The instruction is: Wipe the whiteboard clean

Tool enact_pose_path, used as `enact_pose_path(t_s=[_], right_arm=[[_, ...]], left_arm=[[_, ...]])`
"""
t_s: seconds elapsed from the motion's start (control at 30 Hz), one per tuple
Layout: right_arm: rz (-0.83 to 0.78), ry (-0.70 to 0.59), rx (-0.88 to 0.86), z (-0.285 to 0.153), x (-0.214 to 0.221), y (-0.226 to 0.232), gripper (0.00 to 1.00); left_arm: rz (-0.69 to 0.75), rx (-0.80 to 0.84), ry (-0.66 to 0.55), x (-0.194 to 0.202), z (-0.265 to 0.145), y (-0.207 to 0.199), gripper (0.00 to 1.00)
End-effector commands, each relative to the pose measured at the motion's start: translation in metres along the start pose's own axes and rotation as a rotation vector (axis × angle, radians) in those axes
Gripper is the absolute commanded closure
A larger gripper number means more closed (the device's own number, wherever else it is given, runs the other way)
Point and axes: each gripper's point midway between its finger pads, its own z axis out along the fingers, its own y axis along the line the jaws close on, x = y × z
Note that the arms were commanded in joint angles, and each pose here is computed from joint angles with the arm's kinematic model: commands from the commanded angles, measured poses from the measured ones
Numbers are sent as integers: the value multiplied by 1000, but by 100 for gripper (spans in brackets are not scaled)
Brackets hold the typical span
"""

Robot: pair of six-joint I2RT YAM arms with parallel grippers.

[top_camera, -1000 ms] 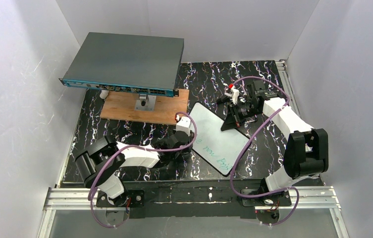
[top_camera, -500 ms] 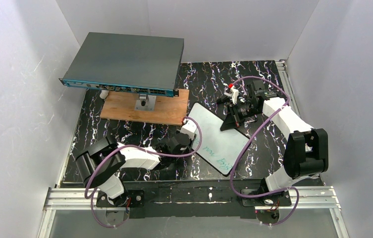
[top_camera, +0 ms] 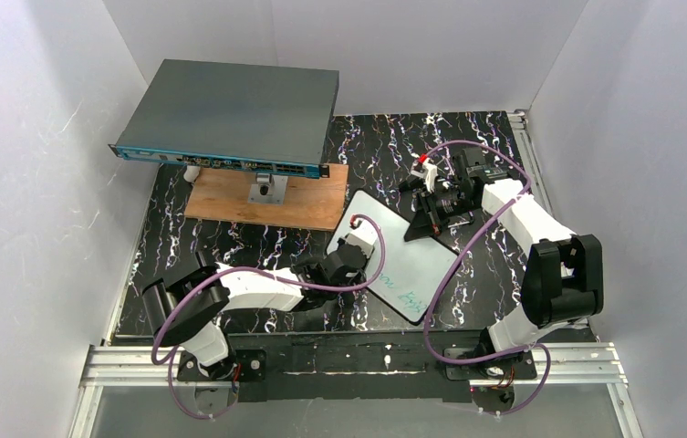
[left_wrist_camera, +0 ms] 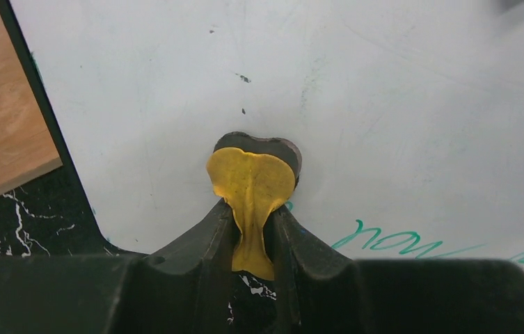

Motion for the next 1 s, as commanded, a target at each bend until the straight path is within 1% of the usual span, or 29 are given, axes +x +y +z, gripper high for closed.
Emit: enact_pose_path(t_s=[0.0, 0.13, 0.27, 0.43, 0.47, 0.5, 0.6, 0.67, 0.87, 0.97], right_arm=[[-108, -1, -185, 13, 0, 36, 99], [-112, -3, -184, 12, -1, 37, 99], [-113, -3, -188, 12, 0, 38, 99], [-115, -2, -190, 12, 0, 39, 99], [-114, -2, -191, 12, 0, 39, 99], [-113, -2, -192, 12, 0, 39, 99], [-115, -2, -193, 12, 0, 39, 99], [-114, -2, -195, 12, 0, 39, 99], [-112, 2, -212, 14, 1, 42, 99], [-105, -3, -232, 14, 1, 44, 99]], left_arm=[[-112, -177, 18, 4, 0, 40, 100], [-148, -253, 68, 34, -6, 62, 100], [-160, -288, 117, 60, -9, 74, 100], [-168, -279, 135, 73, -12, 77, 100], [-168, -266, 127, 70, -11, 75, 100], [-171, -218, 112, 66, -9, 68, 100], [-172, -67, 28, 48, -6, 45, 100], [-165, 7, -20, 33, -5, 31, 100], [-143, 144, -159, -14, -1, -1, 100], [-145, 199, -206, -26, 3, -15, 100]])
